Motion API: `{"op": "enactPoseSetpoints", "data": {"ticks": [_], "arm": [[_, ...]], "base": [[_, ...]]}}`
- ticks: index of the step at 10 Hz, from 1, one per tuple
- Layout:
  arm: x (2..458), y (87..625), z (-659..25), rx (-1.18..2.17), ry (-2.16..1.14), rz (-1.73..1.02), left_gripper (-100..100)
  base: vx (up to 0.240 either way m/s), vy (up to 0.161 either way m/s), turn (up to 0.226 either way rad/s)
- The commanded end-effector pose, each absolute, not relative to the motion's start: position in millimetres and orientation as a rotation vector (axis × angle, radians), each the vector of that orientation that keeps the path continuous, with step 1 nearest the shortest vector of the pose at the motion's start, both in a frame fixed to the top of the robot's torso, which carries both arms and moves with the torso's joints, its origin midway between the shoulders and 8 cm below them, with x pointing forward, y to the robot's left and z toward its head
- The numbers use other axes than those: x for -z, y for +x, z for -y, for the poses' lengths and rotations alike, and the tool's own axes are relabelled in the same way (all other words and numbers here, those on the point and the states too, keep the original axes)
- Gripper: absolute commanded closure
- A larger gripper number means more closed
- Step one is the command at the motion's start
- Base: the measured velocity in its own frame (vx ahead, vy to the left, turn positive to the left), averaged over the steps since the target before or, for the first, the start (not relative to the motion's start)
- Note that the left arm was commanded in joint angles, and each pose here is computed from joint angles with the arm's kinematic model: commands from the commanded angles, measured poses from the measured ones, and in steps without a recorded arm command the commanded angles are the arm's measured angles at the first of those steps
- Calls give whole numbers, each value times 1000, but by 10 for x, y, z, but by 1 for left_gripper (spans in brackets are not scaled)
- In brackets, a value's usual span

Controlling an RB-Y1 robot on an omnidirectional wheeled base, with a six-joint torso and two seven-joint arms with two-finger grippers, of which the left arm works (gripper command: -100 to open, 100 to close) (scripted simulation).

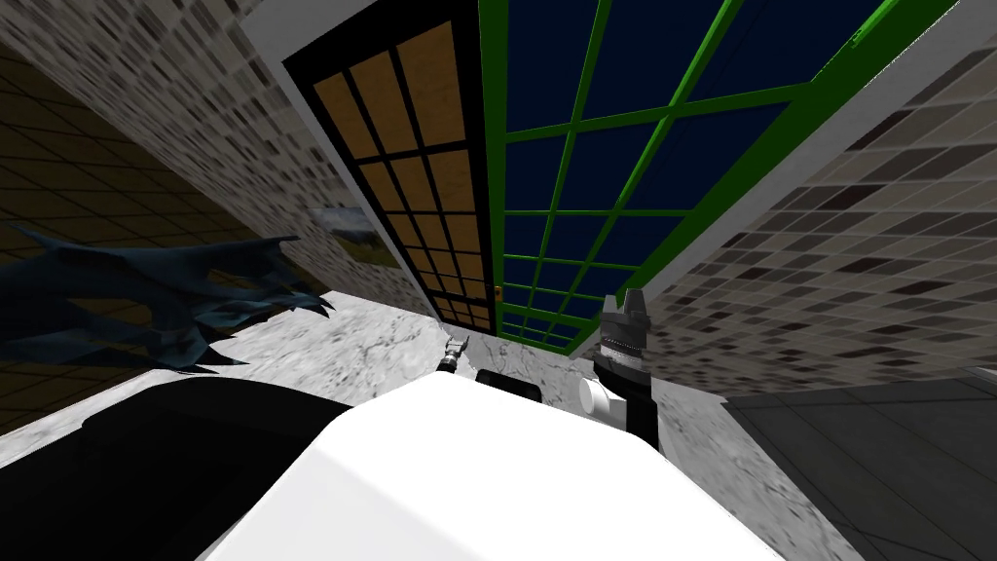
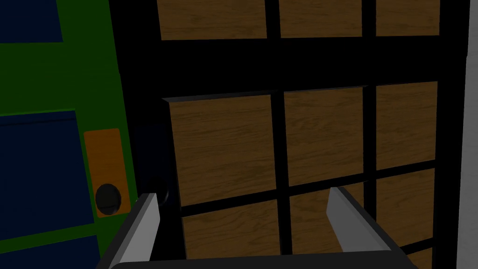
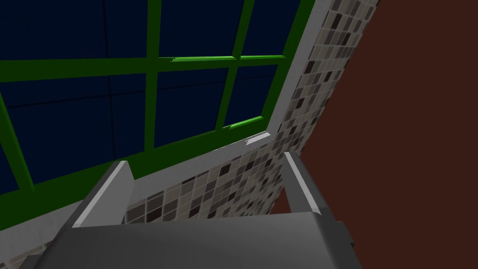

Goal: Pull the door open

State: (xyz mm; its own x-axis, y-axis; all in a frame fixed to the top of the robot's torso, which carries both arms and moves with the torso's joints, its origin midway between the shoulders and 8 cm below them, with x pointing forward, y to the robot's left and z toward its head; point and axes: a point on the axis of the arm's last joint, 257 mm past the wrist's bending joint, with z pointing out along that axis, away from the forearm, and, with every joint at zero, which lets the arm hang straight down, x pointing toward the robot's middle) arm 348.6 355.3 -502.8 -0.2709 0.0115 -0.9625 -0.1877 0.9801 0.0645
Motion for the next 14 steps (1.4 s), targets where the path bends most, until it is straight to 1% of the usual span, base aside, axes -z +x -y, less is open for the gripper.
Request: {"op": "enactPoseSetpoints", "data": {"ticks": [1, 3, 5, 6, 8, 9, 11, 13, 14], "arm": [[4909, 3692, -3432, -170, -123, -1802, -100], [4908, 3693, -3433, -170, -123, -1802, -100], [4733, 3958, -3266, -141, -112, -1751, -100], [4733, 3958, -3266, -141, -112, -1751, -100], [4515, 4245, -3074, -108, -98, -1693, -100], [4515, 4245, -3074, -108, -98, -1693, -100], [4515, 4245, -3074, -108, -98, -1693, -100], [4302, 4489, -2901, -79, -84, -1640, -100], [4205, 4544, -2927, -86, -79, -1616, -100]], "base": [[138, 41, -88], [100, 40, -20], [146, 39, -89], [125, 36, -15], [162, 59, -77], [150, 50, -46], [19, 7, 8], [119, 16, -98], [133, 22, -5]]}}
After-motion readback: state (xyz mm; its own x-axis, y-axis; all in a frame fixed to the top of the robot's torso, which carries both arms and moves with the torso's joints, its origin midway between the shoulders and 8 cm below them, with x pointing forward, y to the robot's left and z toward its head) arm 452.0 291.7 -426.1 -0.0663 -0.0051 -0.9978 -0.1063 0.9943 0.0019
